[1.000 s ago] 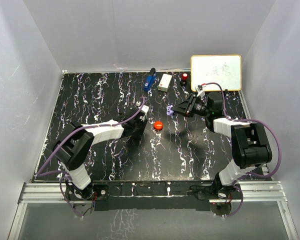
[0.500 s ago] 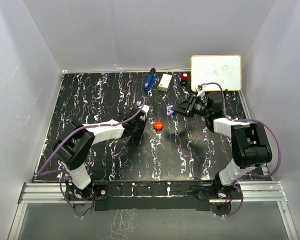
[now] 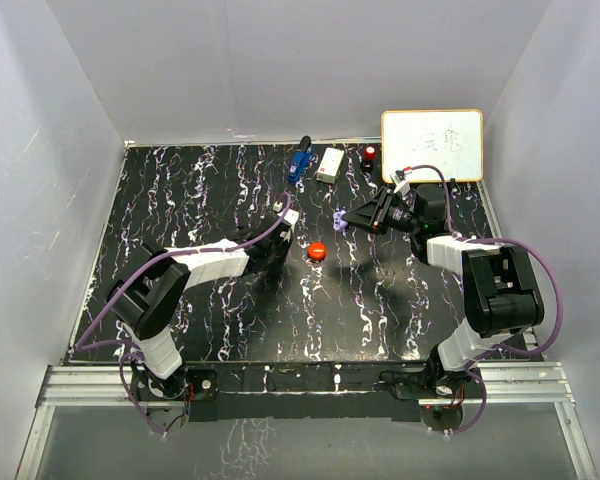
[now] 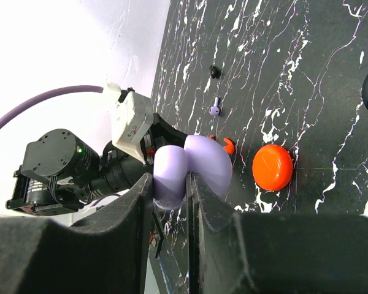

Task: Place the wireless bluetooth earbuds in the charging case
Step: Pick up the earbud from the center of the board.

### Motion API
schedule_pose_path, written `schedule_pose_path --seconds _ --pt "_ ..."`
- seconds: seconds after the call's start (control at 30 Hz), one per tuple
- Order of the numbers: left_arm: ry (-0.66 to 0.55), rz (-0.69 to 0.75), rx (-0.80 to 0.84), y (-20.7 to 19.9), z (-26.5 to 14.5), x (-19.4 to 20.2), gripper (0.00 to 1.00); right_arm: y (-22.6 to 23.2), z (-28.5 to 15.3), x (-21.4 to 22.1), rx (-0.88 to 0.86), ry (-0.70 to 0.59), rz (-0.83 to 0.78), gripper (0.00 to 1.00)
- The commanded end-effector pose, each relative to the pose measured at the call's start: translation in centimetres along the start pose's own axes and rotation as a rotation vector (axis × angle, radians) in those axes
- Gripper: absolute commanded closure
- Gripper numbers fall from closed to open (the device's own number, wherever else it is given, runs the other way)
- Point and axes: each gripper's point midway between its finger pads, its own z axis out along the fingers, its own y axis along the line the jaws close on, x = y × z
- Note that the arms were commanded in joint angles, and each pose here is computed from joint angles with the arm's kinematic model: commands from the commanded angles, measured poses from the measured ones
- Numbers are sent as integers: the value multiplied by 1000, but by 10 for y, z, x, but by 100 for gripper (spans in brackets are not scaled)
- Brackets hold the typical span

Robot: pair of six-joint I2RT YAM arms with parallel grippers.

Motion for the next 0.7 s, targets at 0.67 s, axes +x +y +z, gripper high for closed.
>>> schedule_pose_path --seconds 0.67 --pt "-375 -189 328 -37 -106 -141 100 28 -3 -9 -84 -6 -58 100"
